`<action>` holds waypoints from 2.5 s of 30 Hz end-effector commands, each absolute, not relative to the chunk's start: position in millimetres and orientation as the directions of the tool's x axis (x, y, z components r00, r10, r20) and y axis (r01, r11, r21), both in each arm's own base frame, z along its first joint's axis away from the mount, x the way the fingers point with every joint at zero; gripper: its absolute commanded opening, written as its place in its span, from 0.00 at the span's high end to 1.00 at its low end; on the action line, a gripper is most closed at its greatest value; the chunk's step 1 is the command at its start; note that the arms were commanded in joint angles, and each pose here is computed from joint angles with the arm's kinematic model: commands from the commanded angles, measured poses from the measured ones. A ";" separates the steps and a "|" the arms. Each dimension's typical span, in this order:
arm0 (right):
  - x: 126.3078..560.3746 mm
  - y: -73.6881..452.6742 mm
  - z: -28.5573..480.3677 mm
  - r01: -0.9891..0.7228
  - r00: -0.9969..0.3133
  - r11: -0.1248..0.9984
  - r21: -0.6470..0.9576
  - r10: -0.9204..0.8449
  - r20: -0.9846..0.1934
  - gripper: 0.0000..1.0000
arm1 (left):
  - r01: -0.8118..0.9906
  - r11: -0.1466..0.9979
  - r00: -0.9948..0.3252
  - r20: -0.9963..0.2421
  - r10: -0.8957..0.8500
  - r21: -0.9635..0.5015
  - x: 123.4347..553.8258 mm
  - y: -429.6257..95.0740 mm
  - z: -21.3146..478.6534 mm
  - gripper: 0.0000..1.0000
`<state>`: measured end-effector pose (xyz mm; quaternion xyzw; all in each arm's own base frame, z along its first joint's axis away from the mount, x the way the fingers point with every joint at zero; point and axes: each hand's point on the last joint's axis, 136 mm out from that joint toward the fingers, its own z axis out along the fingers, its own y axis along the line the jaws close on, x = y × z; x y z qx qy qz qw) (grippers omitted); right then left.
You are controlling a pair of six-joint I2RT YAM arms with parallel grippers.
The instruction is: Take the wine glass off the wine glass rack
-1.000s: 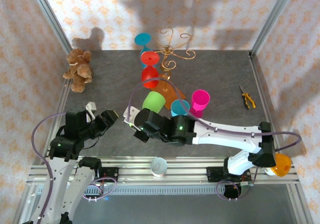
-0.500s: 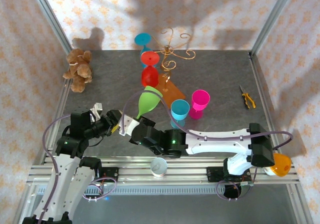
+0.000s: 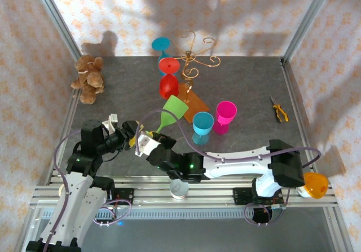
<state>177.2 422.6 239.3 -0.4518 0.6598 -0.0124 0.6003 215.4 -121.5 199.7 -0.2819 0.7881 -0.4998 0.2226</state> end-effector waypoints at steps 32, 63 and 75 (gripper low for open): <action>185.6 457.1 232.1 -0.469 0.203 0.638 -0.610 -0.595 -0.778 1.00 | -0.189 0.223 -0.745 -0.008 -0.667 -0.956 221.3 -129.7 195.1 0.42; 180.2 468.4 258.4 -0.520 0.211 0.677 -0.520 -0.488 -0.847 1.00 | -0.209 0.223 -0.724 -0.003 -0.690 -0.952 225.4 -125.9 179.7 0.75; 177.3 464.9 269.3 -0.536 0.221 0.675 -0.507 -0.467 -0.856 1.00 | -0.214 0.211 -0.706 0.001 -0.708 -0.954 231.2 -123.5 179.1 0.55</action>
